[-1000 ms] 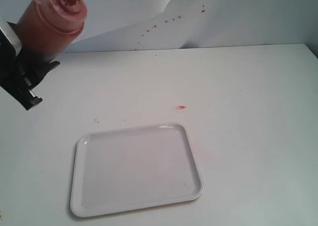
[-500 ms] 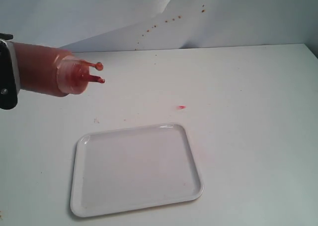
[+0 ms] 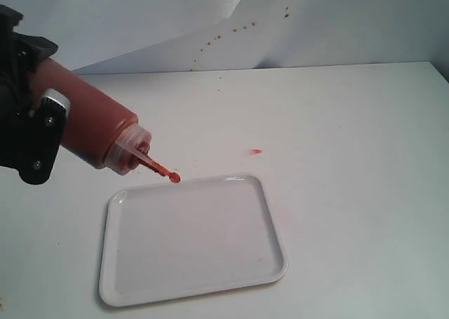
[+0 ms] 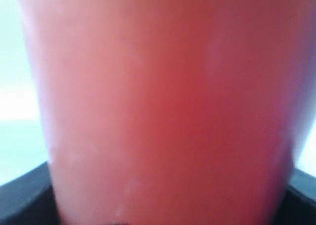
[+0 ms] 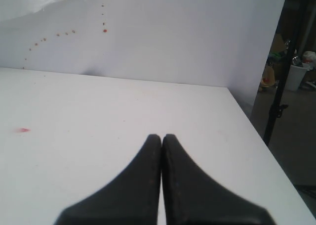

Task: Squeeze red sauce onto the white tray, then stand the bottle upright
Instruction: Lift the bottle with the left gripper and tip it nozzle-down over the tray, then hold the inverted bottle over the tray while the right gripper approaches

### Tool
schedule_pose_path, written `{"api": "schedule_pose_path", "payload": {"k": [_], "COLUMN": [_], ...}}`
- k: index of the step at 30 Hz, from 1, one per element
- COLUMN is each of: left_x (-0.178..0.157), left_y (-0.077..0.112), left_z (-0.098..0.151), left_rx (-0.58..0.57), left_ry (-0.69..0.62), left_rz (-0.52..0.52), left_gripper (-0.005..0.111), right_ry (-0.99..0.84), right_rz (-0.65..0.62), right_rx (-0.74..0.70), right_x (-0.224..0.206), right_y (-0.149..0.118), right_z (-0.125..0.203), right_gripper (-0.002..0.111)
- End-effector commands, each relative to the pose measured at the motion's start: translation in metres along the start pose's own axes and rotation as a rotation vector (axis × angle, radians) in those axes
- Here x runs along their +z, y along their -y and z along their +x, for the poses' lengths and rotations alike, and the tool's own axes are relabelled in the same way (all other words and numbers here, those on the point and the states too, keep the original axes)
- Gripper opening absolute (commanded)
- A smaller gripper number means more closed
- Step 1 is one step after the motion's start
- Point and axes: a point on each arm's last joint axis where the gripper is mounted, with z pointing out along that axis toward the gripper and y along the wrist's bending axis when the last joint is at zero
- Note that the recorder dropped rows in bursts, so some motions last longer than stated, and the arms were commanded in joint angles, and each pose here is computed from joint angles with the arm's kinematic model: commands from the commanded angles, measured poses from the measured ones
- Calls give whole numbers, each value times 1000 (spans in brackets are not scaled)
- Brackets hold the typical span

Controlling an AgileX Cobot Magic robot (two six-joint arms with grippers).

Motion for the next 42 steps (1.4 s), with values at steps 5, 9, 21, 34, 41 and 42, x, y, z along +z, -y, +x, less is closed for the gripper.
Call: {"api": "schedule_pose_path", "payload": {"k": [5, 9, 21, 34, 41, 42], "left_x": [15, 23, 24, 24, 24, 24], "left_y": [7, 13, 14, 13, 13, 13], "left_z": [-16, -28, -53, -54, -54, -54], "left_rx": [163, 243, 381, 403, 400, 400], "left_ry": [-30, -54, -86, -90, -91, -91], "left_rz": [59, 99, 107, 105, 105, 105], "left_gripper": [0, 0, 0, 0, 0, 0], "right_ry": [12, 77, 229, -37, -300, -336], "right_rz": [2, -7, -27, -196, -567, -617], "right_rx": [18, 98, 390, 199, -79, -110], "right_x": [0, 0, -4, -2, 47, 57], "right_y": [0, -1, 2, -8, -38, -43], "right_z": [0, -6, -26, -76, -115, -119], "right_gripper": [0, 0, 0, 0, 0, 0]}}
